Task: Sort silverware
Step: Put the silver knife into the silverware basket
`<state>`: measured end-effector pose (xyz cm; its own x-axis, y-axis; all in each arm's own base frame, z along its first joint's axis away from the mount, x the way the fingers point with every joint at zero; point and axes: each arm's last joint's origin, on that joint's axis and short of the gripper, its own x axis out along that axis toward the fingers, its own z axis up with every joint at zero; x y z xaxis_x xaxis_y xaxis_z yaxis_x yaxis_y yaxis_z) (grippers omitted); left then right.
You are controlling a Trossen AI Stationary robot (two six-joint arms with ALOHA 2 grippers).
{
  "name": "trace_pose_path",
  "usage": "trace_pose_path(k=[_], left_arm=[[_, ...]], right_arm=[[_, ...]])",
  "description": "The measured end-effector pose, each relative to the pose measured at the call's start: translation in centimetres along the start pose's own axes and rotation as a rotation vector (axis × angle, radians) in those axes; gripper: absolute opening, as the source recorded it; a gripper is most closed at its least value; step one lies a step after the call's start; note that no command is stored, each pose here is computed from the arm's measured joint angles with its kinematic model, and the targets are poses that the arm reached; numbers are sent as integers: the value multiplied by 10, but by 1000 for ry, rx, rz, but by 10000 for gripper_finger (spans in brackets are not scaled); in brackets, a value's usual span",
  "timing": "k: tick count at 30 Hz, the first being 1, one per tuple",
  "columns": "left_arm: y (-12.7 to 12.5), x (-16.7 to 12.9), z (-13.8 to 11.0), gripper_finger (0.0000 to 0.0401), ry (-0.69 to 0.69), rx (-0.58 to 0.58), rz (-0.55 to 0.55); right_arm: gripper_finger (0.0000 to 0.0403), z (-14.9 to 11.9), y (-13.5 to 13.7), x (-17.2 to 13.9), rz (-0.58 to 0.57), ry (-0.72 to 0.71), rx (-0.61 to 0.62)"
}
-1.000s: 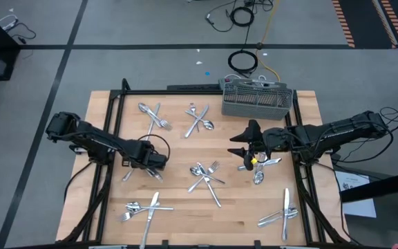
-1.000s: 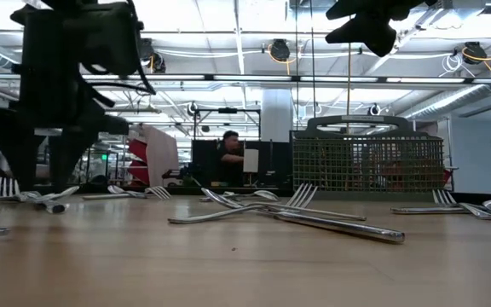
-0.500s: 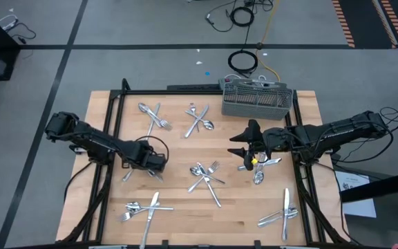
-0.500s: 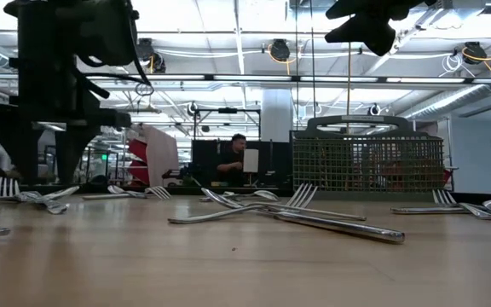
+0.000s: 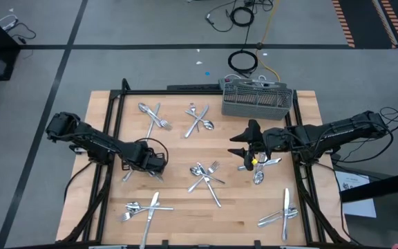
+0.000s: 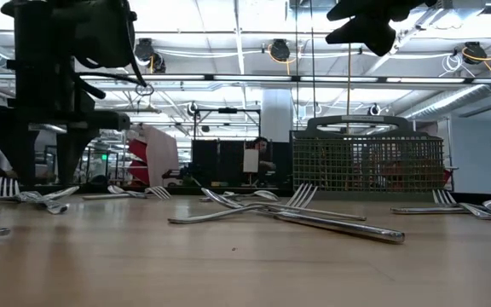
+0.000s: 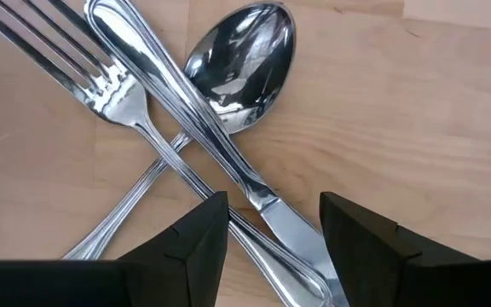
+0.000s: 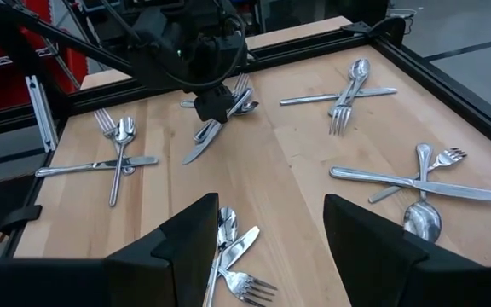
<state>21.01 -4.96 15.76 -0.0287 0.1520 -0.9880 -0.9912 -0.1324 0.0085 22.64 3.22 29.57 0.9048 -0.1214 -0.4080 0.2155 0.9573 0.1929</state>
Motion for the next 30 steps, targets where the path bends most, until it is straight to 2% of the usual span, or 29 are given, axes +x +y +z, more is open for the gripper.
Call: trace_pose_path(k=[9, 30], left_arm=[[-2, 7, -2, 196, -21, -23, 31], [6, 26, -6, 196, -2, -140, -20]], right_arm=[[203, -2, 1, 0, 22, 23, -5], [203, -4, 1, 0, 41, 50, -24]])
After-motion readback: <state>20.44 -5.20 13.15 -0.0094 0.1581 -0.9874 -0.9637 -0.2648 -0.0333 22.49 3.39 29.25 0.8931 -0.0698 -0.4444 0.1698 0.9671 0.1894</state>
